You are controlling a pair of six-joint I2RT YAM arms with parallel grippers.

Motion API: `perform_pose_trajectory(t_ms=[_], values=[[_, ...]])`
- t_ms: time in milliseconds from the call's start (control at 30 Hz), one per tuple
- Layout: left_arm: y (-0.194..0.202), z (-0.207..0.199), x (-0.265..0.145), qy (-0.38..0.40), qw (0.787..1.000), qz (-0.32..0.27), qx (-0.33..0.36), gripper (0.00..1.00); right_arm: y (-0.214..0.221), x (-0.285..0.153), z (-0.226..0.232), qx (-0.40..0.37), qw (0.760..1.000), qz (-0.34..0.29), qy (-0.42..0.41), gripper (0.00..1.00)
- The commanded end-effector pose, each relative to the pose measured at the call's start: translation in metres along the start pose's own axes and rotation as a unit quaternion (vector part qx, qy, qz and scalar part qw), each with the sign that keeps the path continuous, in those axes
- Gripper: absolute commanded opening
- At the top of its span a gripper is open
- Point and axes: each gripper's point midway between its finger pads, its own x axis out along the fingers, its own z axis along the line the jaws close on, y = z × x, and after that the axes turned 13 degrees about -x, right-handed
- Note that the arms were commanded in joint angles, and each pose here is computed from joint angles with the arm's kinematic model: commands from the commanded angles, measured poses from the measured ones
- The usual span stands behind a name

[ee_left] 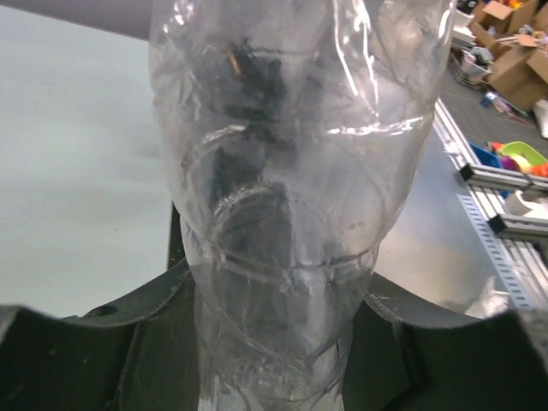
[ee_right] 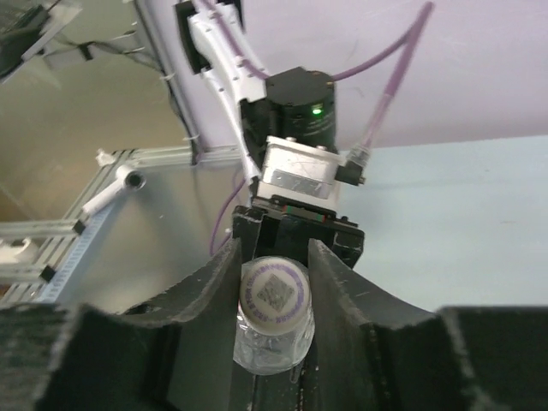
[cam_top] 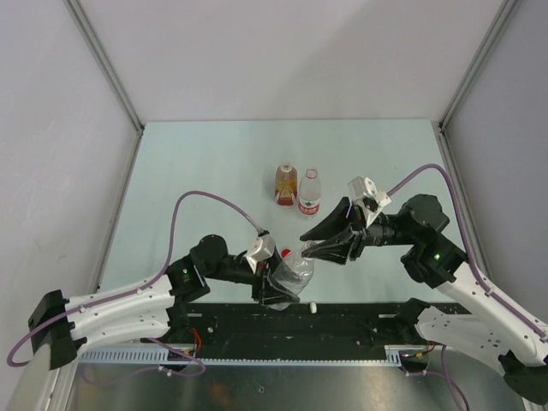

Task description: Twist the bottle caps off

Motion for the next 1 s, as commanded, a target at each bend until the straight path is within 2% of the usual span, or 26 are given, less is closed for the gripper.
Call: perform_pose_trajectory(t_ms=[0, 100, 300, 500, 700, 967], values=[[-0.033, 0.014, -0.001, -0.051, 0.995, -0.06, 0.065, 0.29, -0.017, -0.008, -0.03, 0.019, 0.994, -0.029, 0.104, 0.47], [-0.033, 0.039, -0.003, -0.117, 0.99, -0.05, 0.054, 0.28, -0.026, -0.016, -0.042, 0.031, 0.987, -0.043, 0.15, 0.59], [-0.035, 0.079, -0.009, -0.224, 0.973, -0.033, 0.04, 0.27, -0.036, -0.028, -0.054, 0.039, 0.979, -0.062, 0.193, 0.72], [-0.038, 0.106, -0.021, -0.308, 0.95, -0.041, 0.027, 0.23, -0.022, -0.039, -0.077, 0.061, 0.964, -0.045, 0.255, 0.97], [-0.048, 0.124, -0.04, -0.382, 0.921, -0.066, 0.026, 0.22, 0.006, -0.054, -0.106, 0.112, 0.936, -0.011, 0.333, 0.99], [-0.049, 0.132, -0.056, -0.475, 0.876, -0.043, 0.064, 0.25, 0.029, -0.066, -0.122, 0.164, 0.912, 0.012, 0.376, 0.95]])
